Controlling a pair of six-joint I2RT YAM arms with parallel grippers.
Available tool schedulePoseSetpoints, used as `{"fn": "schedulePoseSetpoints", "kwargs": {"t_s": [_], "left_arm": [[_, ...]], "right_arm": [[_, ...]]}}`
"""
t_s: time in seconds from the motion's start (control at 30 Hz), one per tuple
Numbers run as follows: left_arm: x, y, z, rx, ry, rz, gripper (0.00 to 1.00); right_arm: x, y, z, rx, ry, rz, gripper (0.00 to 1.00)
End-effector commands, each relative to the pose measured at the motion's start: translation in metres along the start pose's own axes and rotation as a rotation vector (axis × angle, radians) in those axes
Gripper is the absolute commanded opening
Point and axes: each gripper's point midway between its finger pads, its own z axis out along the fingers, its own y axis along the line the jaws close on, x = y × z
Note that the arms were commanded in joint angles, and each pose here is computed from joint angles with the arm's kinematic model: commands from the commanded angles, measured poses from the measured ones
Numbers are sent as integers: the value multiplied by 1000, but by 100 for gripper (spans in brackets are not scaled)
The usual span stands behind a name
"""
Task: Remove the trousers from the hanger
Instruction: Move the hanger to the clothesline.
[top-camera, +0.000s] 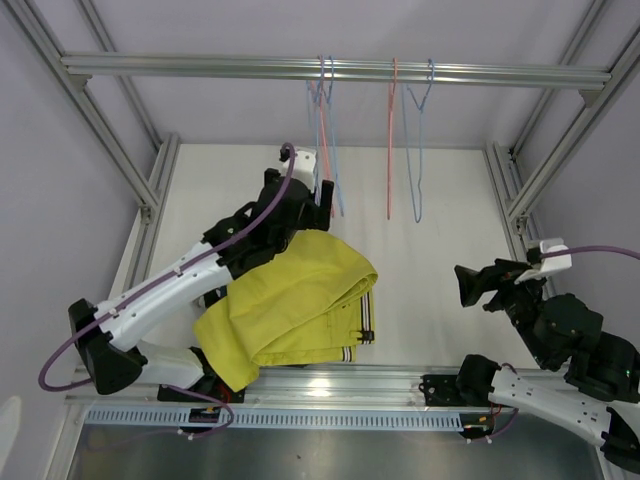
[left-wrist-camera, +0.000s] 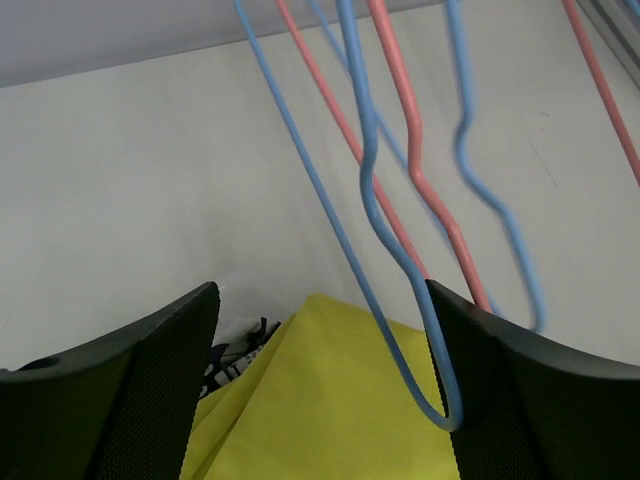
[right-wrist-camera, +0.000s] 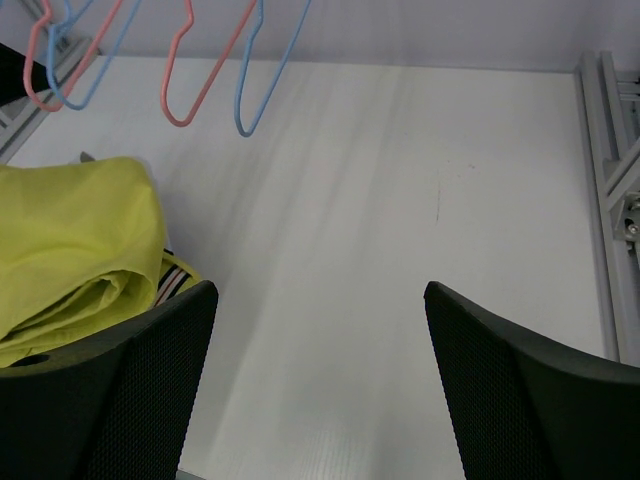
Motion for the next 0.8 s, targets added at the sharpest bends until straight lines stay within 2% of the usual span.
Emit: {"fn": "schedulePoseSetpoints", "kwargs": {"t_s": [0.0, 0.2, 0.37, 0.57, 0.77], "left_arm": [[-28, 10, -33, 13, -80, -33, 87], [-52, 29, -84, 43, -167, 14, 91], [-73, 54, -122, 50, -269, 20, 95], [-69, 71, -136, 31, -308, 56, 98], [-65, 80, -150, 45, -367, 32, 99]], "right_arm": [[-7, 7, 10, 39, 17, -12, 88], [-9, 31, 31, 43, 63, -63, 88], [-14, 49, 53, 66, 53, -105, 88], [-13, 61, 88, 124, 74, -176, 88], [4, 39, 140, 178, 151, -108, 81]]}}
